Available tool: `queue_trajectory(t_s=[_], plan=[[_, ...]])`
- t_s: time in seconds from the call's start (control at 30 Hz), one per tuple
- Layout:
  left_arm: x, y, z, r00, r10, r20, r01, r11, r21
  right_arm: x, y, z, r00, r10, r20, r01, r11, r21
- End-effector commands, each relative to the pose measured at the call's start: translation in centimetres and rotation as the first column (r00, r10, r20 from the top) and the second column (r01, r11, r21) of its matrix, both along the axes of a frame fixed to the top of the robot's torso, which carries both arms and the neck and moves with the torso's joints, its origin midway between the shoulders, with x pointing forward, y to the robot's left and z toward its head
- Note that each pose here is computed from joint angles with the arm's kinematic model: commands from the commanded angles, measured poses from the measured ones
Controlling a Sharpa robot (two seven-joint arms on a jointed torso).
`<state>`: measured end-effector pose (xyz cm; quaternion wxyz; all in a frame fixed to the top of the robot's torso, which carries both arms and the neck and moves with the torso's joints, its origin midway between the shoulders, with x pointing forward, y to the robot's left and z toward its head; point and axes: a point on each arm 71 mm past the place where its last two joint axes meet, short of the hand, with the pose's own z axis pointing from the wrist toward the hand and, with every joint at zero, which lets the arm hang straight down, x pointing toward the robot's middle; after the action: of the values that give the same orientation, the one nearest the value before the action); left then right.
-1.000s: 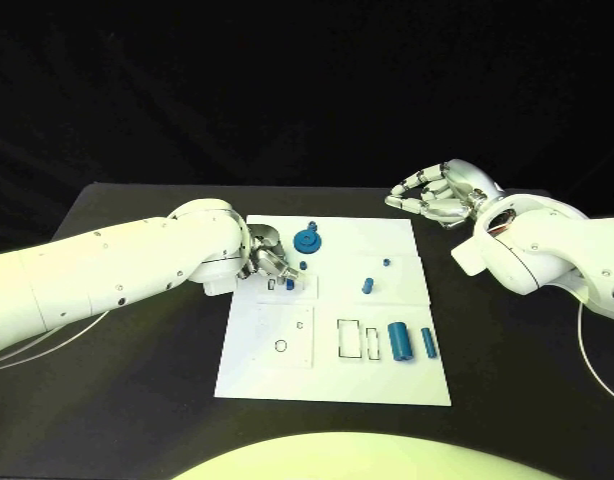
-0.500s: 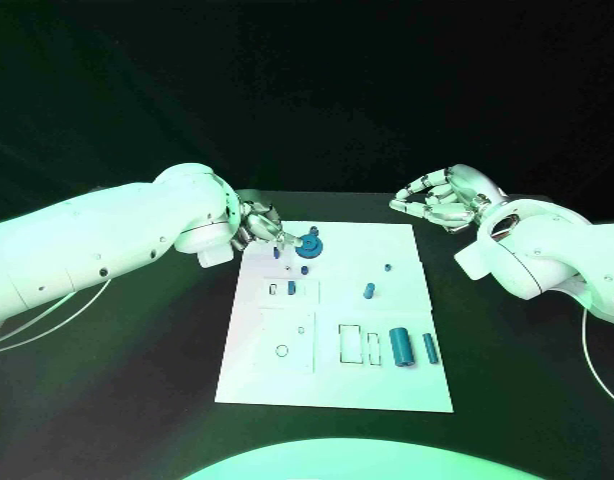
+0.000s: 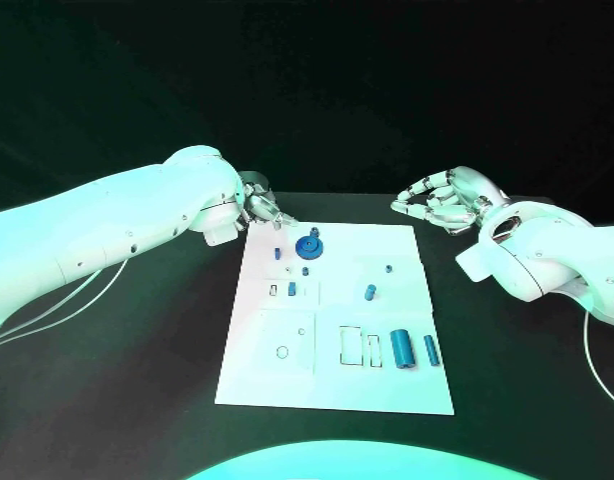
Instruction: Assemble the parts on the task board
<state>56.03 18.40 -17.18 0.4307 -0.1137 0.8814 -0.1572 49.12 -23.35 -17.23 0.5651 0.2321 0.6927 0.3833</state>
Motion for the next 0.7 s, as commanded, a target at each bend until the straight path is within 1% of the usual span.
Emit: queue_trajectory(t_s=[0.03,0.2,0.3,0.47,0.7], plan=[[0.62,0.1,-0.23,1.0,-0.017,-0.007,0.017,0.999,0.043,0.0,0.1,0.1,1.0,0.013,0.012,-0.013,1.0,-0.001],[1.36,0.5,-0.9,1.0,0.007,-0.026,-0.006,0.998,0.061,-0.1,0.2,0.1,1.0,0.016,0.012,-0.016,1.0,-0.001],[1.61,0.8,-1.26,0.999,0.017,-0.042,-0.014,0.998,0.068,-0.1,0.3,0.1,1.0,0.018,0.011,-0.018,1.0,0.0],[1.71,1.0,-1.82,0.997,0.017,-0.075,-0.011,0.997,0.079,-0.1,0.3,0.1,1.0,0.019,0.011,-0.019,1.0,-0.001],[1.68,1.1,-2.88,0.994,0.022,-0.111,-0.013,0.997,0.08,-0.1,0.4,0.1,1.0,0.021,0.011,-0.021,1.0,0.0]])
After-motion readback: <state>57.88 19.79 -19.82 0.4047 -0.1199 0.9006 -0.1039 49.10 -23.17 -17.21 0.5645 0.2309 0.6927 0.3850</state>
